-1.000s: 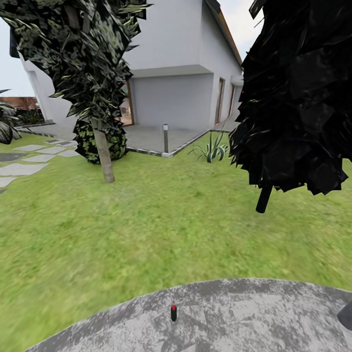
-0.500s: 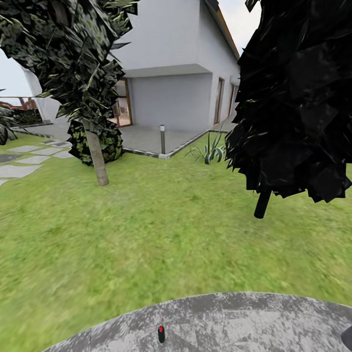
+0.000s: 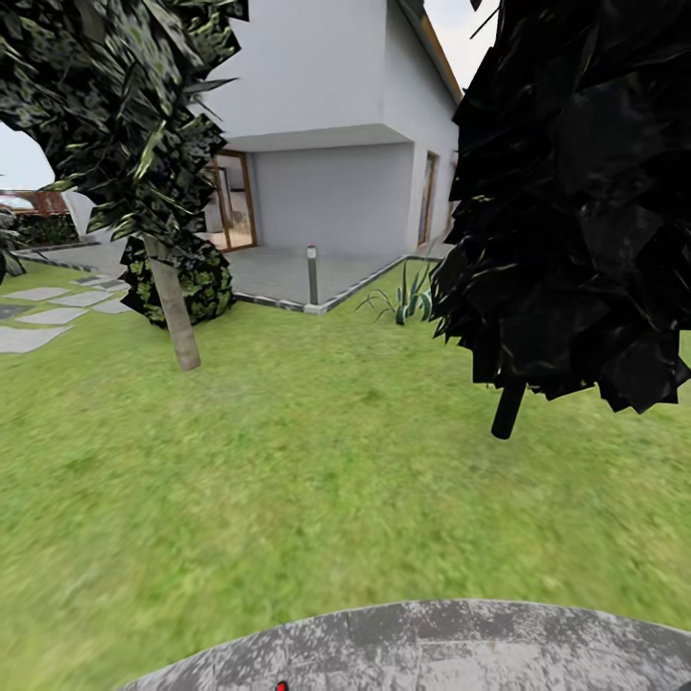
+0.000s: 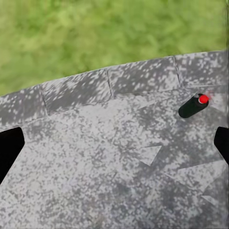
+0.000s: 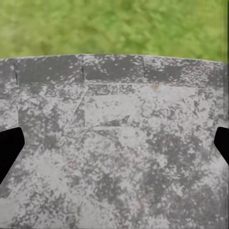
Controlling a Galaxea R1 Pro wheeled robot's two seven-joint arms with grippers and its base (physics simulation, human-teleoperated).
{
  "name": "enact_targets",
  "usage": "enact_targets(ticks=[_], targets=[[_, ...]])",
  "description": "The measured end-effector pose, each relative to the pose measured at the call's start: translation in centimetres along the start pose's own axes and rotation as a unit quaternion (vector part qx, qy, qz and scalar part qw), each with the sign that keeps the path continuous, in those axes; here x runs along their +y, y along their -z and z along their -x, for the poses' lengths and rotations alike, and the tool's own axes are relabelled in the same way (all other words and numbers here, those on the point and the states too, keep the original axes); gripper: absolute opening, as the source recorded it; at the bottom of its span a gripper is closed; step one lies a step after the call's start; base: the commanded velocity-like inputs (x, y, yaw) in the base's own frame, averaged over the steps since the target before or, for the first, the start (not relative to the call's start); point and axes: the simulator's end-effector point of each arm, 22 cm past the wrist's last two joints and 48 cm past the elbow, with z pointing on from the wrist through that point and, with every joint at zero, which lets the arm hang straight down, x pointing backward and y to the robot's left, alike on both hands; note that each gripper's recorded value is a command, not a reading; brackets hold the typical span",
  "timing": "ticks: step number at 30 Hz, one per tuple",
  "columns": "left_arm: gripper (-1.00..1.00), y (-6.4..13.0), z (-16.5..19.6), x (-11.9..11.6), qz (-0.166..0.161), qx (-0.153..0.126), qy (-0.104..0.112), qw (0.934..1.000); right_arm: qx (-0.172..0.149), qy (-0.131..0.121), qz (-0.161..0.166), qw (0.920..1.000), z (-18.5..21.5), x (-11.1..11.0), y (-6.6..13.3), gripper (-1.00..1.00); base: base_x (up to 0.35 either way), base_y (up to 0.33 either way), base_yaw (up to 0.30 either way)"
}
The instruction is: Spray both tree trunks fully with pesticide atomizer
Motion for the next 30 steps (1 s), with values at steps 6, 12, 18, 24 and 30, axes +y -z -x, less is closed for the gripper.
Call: enact_targets(ticks=[6, 12, 18, 24, 30], targets=[[1.0, 0.0, 0.0, 0.0, 0.0, 0.0, 0.0, 1.0, 0.0, 0.0, 0.0, 1.0, -0.01, 0.02, 0.0, 1.0, 0.228, -0.263, 0.033], [1.0, 0.0, 0.01, 0.03, 0.0, 0.0, 0.001, 1.0, 0.0, 0.0, 0.0, 1.0, -0.02, 0.03, -0.01, 1.0, 0.22, -0.266, 0.168], [1.0, 0.0, 0.01, 0.08, 0.002, 0.0, 0.006, 1.0, 0.0, 0.0, 0.0, 1.0, -0.01, 0.03, -0.01, 1.0, 0.212, -0.268, 0.263], [1.0, 0.0, 0.01, 0.09, 0.002, 0.0, 0.006, 1.0, 0.0, 0.0, 0.0, 1.0, -0.01, 0.03, -0.01, 1.0, 0.183, -0.271, 0.275], [1.0, -0.02, 0.0, 0.1, 0.002, 0.0, 0.007, 1.0, 0.0, 0.0, 0.0, 1.0, -0.01, 0.03, -0.02, 1.0, 0.095, -0.272, 0.188]])
